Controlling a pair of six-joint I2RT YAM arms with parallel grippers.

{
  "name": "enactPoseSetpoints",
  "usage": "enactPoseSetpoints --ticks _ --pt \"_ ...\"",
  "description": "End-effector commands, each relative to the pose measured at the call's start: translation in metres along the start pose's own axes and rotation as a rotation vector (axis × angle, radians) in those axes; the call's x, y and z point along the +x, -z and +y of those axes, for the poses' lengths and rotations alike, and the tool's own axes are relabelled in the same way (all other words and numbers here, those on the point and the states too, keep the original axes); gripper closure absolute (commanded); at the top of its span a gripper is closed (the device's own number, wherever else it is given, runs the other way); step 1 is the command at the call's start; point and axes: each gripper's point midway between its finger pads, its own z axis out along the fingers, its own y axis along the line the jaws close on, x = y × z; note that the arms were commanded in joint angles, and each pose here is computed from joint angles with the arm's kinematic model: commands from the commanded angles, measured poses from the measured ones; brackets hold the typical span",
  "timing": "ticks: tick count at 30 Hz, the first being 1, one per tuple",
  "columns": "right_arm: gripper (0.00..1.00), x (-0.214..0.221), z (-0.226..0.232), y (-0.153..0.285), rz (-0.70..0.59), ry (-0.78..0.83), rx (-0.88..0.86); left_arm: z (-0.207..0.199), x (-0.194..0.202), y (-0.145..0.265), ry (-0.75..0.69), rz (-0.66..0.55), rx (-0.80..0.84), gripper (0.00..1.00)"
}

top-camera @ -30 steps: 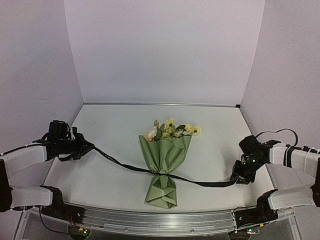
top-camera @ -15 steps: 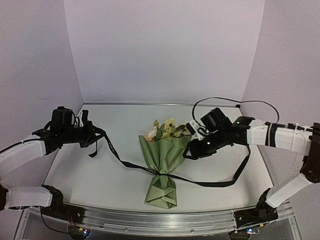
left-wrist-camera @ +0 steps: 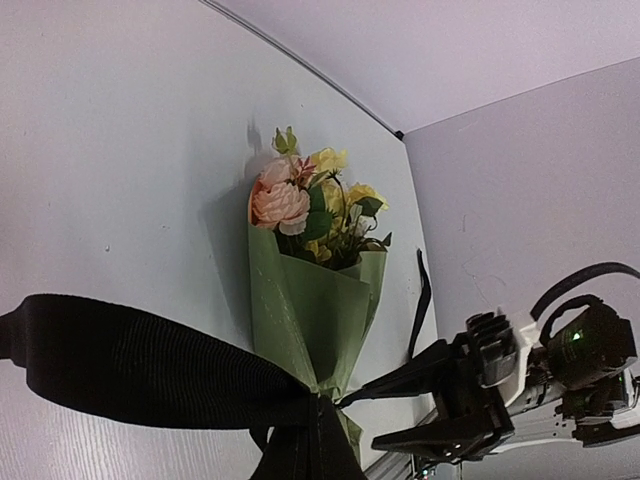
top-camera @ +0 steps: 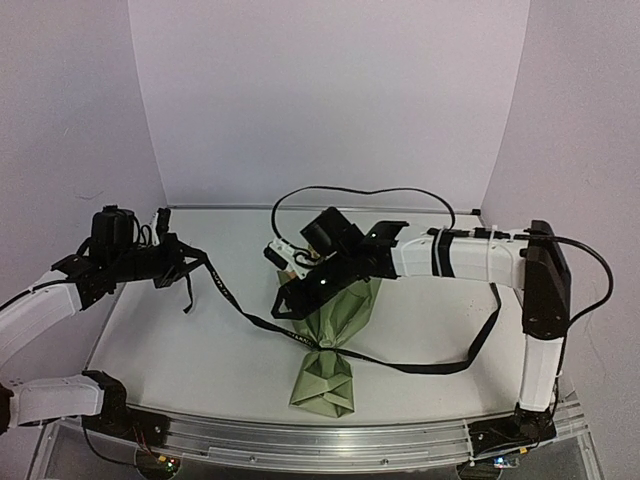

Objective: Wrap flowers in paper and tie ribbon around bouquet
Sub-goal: Cross the half-tied ribbon at the center of the board.

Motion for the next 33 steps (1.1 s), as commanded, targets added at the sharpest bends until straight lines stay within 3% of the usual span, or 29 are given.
enactPoseSetpoints --ticks 1,12,33 --pt "0.51 -0.01 0.013 -0.018 0.007 0.085 -0.03 -0.027 -0.009 0.013 -0.065 -0.023 0.06 1.0" --pt "0.49 -0.017 0.006 -0.054 0.01 0.183 0.039 -0.029 -0.009 0.016 -0.065 -0.026 0.065 1.0" --pt "0.52 -0.017 0.014 -0.073 0.03 0.217 0.067 -0.028 -0.009 0.019 -0.065 -0.032 0.048 1.0"
